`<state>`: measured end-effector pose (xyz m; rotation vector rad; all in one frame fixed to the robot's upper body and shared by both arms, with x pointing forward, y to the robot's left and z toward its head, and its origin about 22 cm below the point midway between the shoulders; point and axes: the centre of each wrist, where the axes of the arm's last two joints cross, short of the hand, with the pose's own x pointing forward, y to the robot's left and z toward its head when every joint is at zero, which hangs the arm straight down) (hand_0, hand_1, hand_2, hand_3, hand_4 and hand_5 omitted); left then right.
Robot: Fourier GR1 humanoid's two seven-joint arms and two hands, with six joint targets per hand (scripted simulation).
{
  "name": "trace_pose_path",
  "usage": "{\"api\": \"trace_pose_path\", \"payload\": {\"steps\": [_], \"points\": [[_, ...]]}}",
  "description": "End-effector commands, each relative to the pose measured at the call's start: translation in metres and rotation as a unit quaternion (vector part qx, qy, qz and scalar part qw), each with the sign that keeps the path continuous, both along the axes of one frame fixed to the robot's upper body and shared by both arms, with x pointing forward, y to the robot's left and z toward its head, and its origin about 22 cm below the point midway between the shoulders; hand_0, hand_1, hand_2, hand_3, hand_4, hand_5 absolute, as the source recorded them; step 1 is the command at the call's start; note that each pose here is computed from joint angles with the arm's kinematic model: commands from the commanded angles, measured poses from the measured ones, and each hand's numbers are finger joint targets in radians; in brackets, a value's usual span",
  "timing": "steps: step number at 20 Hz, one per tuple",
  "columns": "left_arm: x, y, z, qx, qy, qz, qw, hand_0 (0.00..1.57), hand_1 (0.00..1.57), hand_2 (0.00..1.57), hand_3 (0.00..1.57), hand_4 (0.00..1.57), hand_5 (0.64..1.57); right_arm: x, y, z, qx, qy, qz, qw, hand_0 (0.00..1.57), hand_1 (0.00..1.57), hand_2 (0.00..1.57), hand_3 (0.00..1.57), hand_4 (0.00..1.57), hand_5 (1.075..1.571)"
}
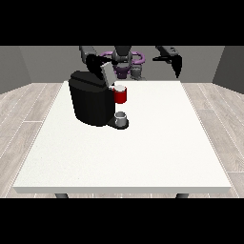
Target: Insert the coffee pod into the coffee machine and close the lid
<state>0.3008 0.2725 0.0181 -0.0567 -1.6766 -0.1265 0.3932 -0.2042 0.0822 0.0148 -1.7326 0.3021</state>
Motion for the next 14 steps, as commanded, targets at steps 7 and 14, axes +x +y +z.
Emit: {"api": "trace_pose_path", "payload": {"steps": [7, 14], "points": [[0.005, -0.004, 0.001, 0.003, 0.007, 0.011, 1.0, 0.0, 0.0, 0.0, 0.0, 0.16, 1.571, 0.01, 0.048, 0.026, -0.061, -0.022, 0.027, 0.9975, 0.0, 0.0, 0.0, 0.0, 0.17, 1.571], [0.014, 0.0, 0.024, -0.003, 0.007, 0.003, 1.0, 0.0, 0.0, 0.0, 0.0, 0.18, 1.571, 0.024, 0.034, 0.046, -0.059, -0.026, 0.037, 0.9972, 0.0, 0.0, 0.0, 0.0, 0.12, 1.571]]}}
